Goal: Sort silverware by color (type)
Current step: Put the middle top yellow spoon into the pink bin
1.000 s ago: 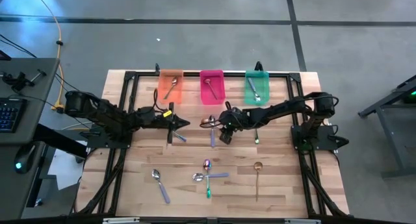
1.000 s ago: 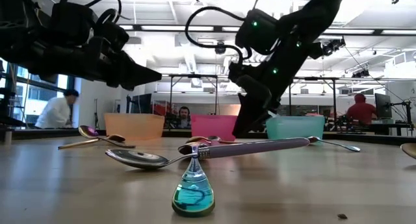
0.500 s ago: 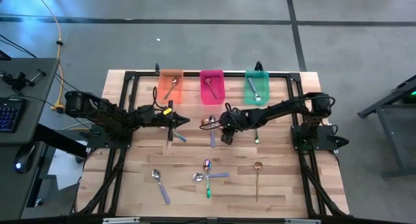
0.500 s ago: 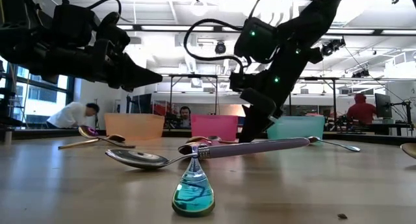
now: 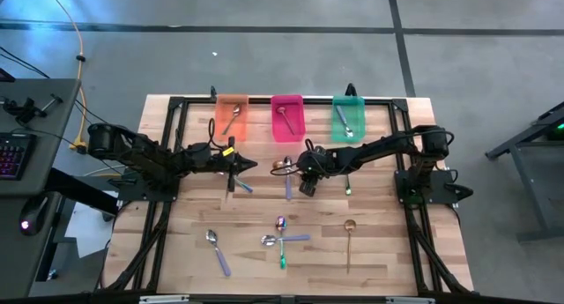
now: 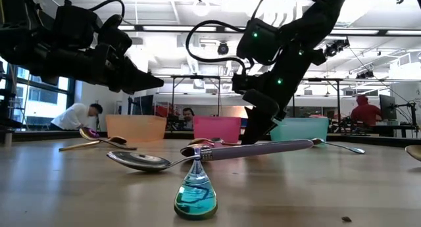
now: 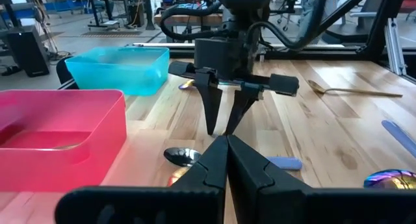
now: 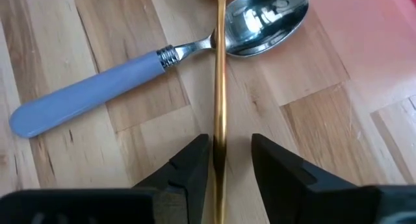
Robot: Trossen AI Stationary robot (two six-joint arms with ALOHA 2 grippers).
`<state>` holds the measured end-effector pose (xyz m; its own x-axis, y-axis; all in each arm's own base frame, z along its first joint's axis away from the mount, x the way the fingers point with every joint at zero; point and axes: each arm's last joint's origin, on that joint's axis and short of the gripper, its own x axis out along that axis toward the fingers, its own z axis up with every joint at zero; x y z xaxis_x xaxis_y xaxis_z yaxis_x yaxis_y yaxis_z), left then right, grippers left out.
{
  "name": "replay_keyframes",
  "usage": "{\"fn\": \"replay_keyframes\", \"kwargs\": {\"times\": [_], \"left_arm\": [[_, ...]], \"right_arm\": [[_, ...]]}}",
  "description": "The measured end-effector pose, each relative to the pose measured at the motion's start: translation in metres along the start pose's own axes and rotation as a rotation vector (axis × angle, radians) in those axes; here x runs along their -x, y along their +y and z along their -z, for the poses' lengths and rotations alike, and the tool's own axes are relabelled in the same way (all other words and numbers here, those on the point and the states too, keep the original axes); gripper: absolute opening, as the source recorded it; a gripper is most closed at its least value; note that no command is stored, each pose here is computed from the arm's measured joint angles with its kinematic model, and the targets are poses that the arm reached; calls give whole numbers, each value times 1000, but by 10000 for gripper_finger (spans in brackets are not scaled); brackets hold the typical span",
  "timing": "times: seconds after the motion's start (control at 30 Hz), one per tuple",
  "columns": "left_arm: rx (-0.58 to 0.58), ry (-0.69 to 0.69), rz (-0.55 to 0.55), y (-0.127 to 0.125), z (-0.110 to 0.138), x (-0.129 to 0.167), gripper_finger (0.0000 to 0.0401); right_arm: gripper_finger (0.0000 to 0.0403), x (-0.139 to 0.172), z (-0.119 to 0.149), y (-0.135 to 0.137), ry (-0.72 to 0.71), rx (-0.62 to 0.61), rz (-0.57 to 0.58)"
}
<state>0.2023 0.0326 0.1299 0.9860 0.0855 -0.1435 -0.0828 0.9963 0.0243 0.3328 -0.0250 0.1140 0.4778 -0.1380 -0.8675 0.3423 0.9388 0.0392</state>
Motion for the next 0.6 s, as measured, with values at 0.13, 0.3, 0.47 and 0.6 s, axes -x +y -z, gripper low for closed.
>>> {"fn": "replay_keyframes", "kwargs": {"times": [0.13, 0.3, 0.47, 0.6], "left_arm": [[-1, 0, 2, 0, 0, 0, 0], [7, 0, 3, -1, 0, 0, 0], [6, -1, 3, -1, 0, 0, 0], [19, -1, 3, -1, 0, 0, 0]], "right_arm": [[110, 0, 1, 0, 4, -2, 0], [80, -1, 1, 0, 7, -2, -1], [48, -1, 1, 0, 7, -1, -2], [26, -1, 1, 0, 8, -2, -12]]}}
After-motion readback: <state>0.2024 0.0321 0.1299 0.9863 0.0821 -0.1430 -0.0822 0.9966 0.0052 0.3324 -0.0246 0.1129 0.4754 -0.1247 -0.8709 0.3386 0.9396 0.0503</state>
